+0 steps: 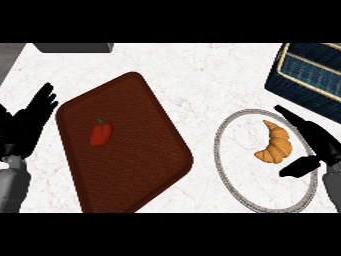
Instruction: Pick the croissant from the placemat and place it in the basket
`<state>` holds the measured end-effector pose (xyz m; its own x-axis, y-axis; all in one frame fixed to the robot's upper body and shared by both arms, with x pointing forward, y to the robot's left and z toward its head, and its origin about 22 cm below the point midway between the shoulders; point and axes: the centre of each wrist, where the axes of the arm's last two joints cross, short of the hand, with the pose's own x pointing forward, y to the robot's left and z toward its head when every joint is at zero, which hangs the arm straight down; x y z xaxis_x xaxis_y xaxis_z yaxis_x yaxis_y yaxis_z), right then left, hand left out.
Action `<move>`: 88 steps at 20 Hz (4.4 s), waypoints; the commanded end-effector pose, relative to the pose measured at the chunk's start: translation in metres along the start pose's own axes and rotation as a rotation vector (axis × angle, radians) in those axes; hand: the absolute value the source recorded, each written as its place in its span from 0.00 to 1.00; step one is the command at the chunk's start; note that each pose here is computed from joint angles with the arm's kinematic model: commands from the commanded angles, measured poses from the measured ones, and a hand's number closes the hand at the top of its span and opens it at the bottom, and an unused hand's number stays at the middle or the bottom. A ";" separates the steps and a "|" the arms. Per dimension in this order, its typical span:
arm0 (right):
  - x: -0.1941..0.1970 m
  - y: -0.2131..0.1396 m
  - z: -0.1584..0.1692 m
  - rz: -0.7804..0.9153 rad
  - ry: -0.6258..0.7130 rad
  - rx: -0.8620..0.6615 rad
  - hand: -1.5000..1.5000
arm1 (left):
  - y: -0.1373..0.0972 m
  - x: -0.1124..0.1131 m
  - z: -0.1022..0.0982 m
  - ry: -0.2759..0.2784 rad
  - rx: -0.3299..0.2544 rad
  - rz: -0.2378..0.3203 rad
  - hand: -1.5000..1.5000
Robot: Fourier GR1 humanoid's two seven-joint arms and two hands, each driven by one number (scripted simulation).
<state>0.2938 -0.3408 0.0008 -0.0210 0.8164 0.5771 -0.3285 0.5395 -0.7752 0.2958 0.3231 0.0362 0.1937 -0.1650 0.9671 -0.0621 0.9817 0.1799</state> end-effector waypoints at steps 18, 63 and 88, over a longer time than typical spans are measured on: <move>0.007 0.037 -0.032 0.204 -0.018 0.088 1.00 | 0.007 0.009 0.001 -0.002 -0.011 -0.007 0.50; 0.362 -0.155 -0.026 -0.195 0.092 -0.904 1.00 | -0.003 0.011 -0.003 -0.005 0.000 -0.003 0.50; 0.159 -0.225 -0.047 -0.112 0.289 -1.007 1.00 | -0.009 0.001 0.012 -0.022 0.004 -0.016 0.50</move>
<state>0.4135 -0.2839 0.2515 0.2358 0.7103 0.6632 0.6175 0.4175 -0.6666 0.2891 0.3156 0.0412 0.1831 -0.1663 0.9689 -0.0577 0.9821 0.1795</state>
